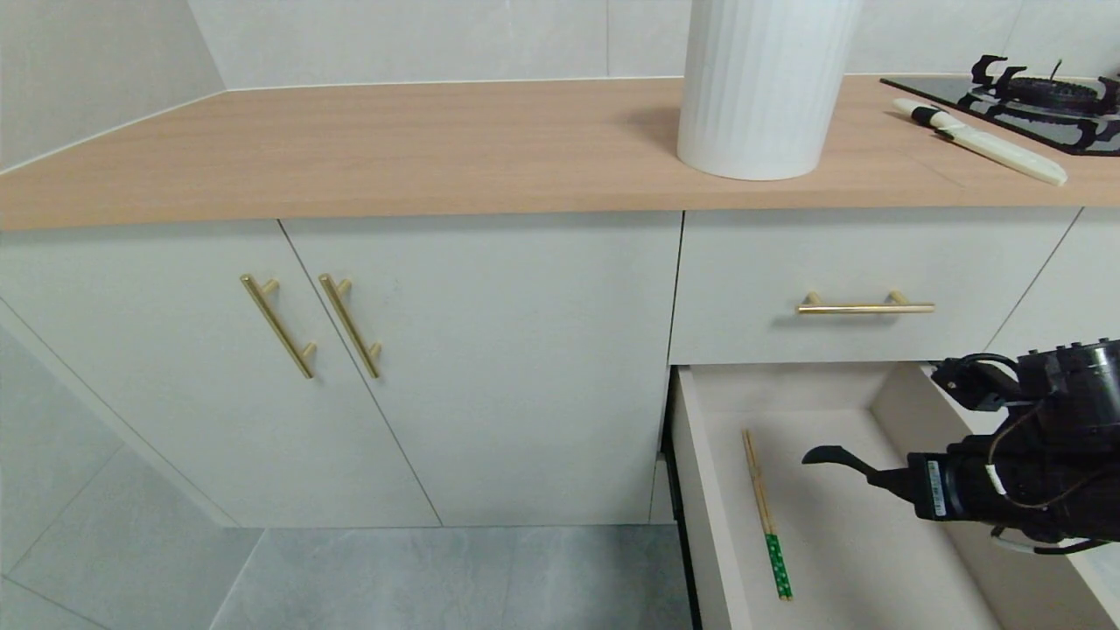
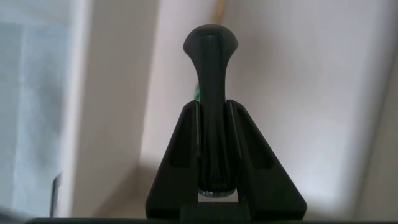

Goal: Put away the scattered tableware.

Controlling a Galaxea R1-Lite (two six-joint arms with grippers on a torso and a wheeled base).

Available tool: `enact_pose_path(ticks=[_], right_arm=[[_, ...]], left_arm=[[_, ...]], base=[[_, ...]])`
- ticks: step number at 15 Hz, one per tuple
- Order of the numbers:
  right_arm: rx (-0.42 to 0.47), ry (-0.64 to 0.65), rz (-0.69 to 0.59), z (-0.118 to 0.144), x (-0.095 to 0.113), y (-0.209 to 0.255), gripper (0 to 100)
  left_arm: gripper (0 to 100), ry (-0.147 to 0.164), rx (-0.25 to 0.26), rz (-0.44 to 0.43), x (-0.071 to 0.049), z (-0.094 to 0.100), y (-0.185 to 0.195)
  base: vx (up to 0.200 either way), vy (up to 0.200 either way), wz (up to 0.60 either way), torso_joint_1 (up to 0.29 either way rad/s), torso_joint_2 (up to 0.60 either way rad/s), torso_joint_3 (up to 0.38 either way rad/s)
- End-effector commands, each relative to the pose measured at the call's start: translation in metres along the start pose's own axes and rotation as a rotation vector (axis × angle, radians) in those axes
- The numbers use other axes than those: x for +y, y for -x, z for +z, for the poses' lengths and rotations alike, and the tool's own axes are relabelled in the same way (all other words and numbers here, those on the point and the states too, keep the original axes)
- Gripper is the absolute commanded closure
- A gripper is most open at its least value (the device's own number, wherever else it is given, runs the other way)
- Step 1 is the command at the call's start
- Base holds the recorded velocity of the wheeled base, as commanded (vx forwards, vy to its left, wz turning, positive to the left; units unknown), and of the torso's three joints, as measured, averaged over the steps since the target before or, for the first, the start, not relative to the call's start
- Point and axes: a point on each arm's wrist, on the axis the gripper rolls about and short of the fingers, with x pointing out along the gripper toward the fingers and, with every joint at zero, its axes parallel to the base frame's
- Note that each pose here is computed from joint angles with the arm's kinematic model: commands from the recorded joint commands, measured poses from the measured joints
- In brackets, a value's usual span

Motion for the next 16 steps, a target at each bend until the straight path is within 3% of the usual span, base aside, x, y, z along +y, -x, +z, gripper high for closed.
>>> enact_pose_path(ticks=[1,7,16], right_arm=[[0.085,-0.026,-0.063,-0.014,-0.010,-0.046,100],[0.018,-0.030,-0.071,-0.030,-0.018,-0.076,100],[0.064,-0.031,-0.156,-0.047,-0.026,-0.104,100]], left_arm=[[0,0.000,0.001,0.001,0.000,0.000,0.000],[0,0.000,0.001,0.001,0.000,0.000,0.000],[0,0.000,0.001,0.001,0.000,0.000,0.000]], base=[[0.000,0.000,0.00,0.000,0.00,0.000],[0.000,0.000,0.00,0.000,0.00,0.000],[0.000,0.000,0.00,0.000,0.00,0.000]])
